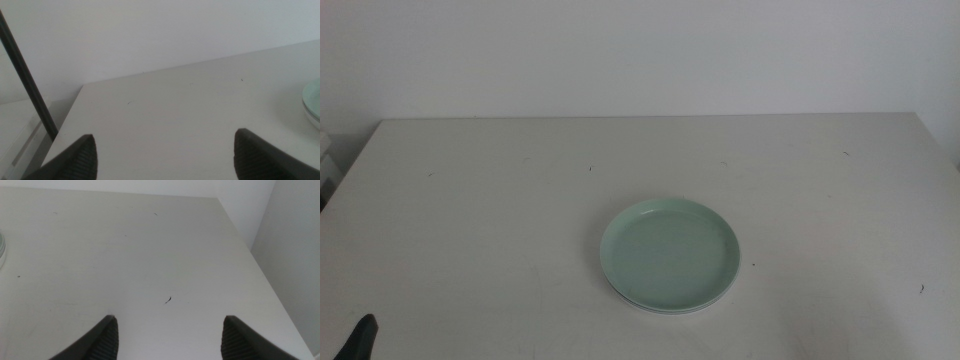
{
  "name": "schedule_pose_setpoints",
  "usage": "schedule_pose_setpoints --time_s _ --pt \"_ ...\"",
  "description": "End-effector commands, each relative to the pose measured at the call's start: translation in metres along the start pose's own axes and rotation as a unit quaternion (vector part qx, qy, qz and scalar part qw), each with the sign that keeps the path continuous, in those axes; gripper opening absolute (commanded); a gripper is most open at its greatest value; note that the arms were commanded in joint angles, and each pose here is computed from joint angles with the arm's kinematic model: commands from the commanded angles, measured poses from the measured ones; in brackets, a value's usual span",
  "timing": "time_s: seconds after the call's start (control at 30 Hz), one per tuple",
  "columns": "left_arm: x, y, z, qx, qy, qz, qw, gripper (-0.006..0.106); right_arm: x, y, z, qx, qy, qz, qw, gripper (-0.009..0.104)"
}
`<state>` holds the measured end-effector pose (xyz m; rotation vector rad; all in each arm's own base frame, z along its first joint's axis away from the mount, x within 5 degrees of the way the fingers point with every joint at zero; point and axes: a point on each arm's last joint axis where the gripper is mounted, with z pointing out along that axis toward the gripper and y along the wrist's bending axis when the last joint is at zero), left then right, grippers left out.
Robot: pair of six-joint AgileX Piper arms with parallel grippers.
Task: Stack the three bowls on top of each other.
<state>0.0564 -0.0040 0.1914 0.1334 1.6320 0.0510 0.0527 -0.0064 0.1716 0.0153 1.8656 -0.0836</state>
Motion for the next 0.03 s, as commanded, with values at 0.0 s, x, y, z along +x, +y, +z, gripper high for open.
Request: schedule_pose_setpoints --time_s 0.0 --pt "-0.0093 0.003 -0.0017 -0.016 -0.049 -0.006 0.999 0.105 -0.0093 0.0001 -0.0028 0.0 -0.052 -0.007 0.999 0.052"
